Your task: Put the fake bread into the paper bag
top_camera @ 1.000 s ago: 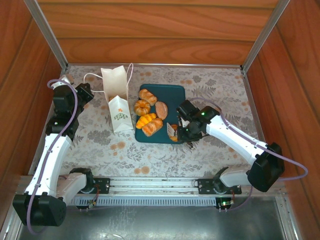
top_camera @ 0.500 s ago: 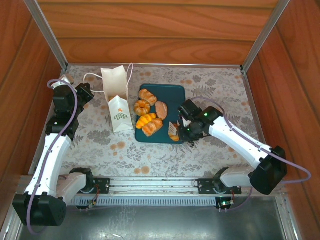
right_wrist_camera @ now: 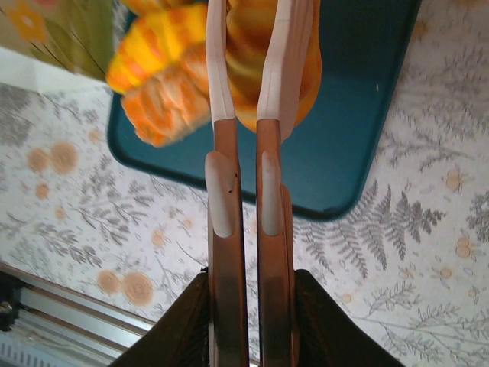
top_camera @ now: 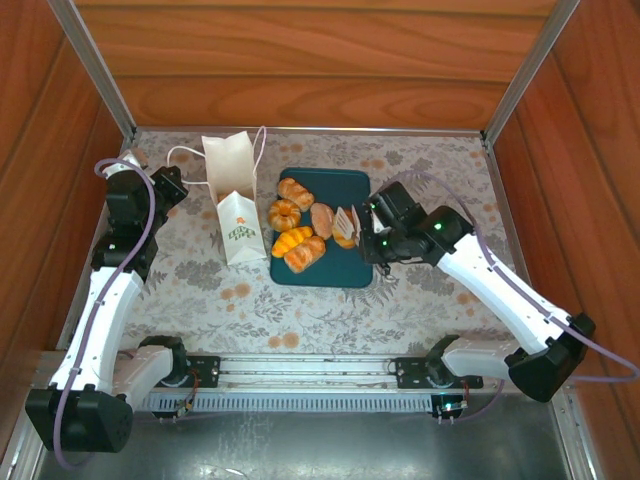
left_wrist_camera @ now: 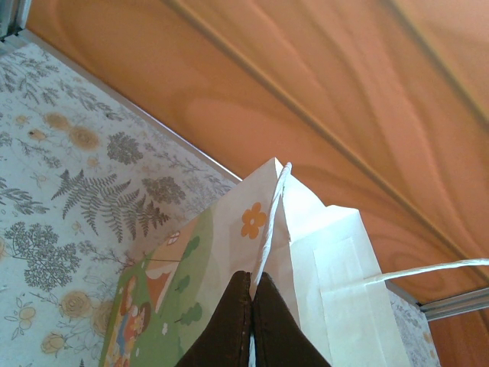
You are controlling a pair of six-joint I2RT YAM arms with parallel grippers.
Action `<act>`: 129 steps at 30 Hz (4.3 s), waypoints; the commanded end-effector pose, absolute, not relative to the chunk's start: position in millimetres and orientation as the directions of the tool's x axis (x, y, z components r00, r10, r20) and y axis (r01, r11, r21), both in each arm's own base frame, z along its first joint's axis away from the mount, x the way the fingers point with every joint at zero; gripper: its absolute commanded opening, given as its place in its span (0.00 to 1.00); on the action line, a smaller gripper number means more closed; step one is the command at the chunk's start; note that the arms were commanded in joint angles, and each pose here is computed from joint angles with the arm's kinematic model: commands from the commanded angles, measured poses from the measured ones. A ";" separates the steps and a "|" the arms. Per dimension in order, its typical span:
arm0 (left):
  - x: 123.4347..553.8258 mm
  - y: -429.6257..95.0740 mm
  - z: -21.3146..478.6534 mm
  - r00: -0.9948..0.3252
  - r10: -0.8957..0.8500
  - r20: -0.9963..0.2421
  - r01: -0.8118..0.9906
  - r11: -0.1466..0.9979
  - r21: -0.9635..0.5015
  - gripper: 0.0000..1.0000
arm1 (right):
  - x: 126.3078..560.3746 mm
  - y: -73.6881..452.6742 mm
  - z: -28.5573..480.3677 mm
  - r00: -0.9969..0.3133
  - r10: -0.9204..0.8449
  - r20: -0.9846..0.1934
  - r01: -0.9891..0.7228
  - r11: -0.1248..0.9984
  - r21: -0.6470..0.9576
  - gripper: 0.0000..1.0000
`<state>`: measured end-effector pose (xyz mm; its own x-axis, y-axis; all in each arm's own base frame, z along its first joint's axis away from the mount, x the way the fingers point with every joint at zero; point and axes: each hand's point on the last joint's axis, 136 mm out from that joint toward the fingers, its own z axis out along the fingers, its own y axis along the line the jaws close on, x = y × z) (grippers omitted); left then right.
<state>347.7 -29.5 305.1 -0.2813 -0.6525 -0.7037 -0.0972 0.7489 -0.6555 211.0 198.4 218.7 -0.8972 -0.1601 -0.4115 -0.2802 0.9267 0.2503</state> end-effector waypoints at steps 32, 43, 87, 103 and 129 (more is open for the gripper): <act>348.0 -28.1 316.9 -0.264 -0.654 -0.709 -0.079 0.747 -0.660 0.00 | 277.6 298.5 483.5 -0.513 0.065 -0.856 -0.627 0.652 0.426 0.26; 348.5 -28.3 317.8 -0.262 -0.655 -0.708 -0.077 0.746 -0.662 0.00 | 275.4 368.1 474.5 -0.525 -0.039 -0.850 -0.713 0.565 0.415 0.26; 348.2 -27.8 319.5 -0.258 -0.655 -0.711 -0.077 0.747 -0.660 0.00 | 291.1 404.8 335.1 -0.666 -0.269 -0.695 -0.656 0.655 0.375 0.27; 348.9 -28.3 318.2 -0.260 -0.659 -0.706 -0.077 0.743 -0.665 0.00 | 287.4 407.7 338.9 -0.664 -0.276 -0.695 -0.668 0.637 0.385 0.47; 348.2 -27.6 316.3 -0.260 -0.659 -0.705 -0.082 0.743 -0.664 0.00 | 294.1 290.6 438.2 -0.534 -0.024 -0.845 -0.554 0.765 0.328 0.42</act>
<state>347.8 -30.0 305.1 -0.2825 -0.6542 -0.7016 -0.0963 0.7470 -0.6578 281.3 310.1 437.2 -0.5460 -0.0765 -0.8343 -0.6073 0.7221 0.3313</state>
